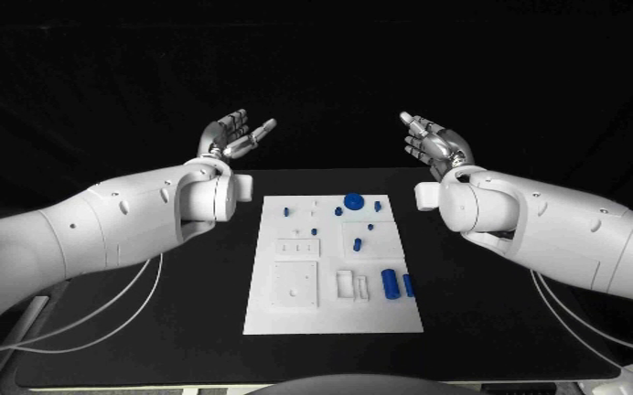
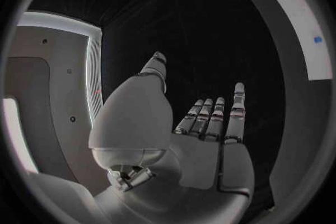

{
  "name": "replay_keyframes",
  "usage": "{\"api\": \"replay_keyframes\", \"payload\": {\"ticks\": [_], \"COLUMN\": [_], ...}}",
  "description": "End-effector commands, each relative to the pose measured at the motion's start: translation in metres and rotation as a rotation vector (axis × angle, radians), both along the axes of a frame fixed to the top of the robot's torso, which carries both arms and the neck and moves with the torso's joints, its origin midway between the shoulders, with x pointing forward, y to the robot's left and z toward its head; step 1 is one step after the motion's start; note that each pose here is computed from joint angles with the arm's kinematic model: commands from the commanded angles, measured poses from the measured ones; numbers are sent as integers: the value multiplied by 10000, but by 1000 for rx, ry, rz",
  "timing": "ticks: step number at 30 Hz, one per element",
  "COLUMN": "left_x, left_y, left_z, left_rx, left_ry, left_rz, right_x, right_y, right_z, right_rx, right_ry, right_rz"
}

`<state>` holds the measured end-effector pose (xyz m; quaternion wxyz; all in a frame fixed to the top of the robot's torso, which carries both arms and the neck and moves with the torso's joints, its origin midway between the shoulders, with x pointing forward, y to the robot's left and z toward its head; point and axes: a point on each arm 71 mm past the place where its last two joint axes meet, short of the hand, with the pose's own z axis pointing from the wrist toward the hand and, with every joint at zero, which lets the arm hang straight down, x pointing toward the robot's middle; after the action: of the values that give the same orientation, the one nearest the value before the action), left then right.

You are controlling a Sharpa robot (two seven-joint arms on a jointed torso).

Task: Assemble the parts on the task board

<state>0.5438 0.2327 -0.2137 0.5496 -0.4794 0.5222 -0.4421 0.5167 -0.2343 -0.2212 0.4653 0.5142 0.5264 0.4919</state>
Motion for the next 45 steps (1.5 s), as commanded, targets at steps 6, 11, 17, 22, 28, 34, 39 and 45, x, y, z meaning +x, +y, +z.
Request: {"api": "replay_keyframes", "payload": {"ticks": [6, 11, 17, 22, 28, 34, 39, 45], "left_x": [329, 401, 375, 362, 312, 232, 169, 84], "left_y": [140, 186, 169, 176, 194, 168, 126, 58], "left_z": [171, 233, 230, 237, 235, 274, 332, 426], "left_rx": [0, 13, 7, 2, 11, 33, 33, 25], "left_ry": [63, 62, 65, 55, 57, 58, 50, 39], "left_rz": [-50, -46, -60, -73, -105, -155, -191, -238], "right_x": [197, 257, 309, 361, 419, 443, 448, 463], "right_y": [-54, -112, -169, -149, -71, 63, 200, 338], "right_z": [3, 21, 29, 51, 68, 104, 133, 155], "right_rx": [37, 33, -116, -335, -571, -801, -959, -1131], "right_ry": [138, 161, 111, 17, -88, -201, -269, -328], "right_rz": [253, 285, 259, 274, 312, 379, 438, 474]}}
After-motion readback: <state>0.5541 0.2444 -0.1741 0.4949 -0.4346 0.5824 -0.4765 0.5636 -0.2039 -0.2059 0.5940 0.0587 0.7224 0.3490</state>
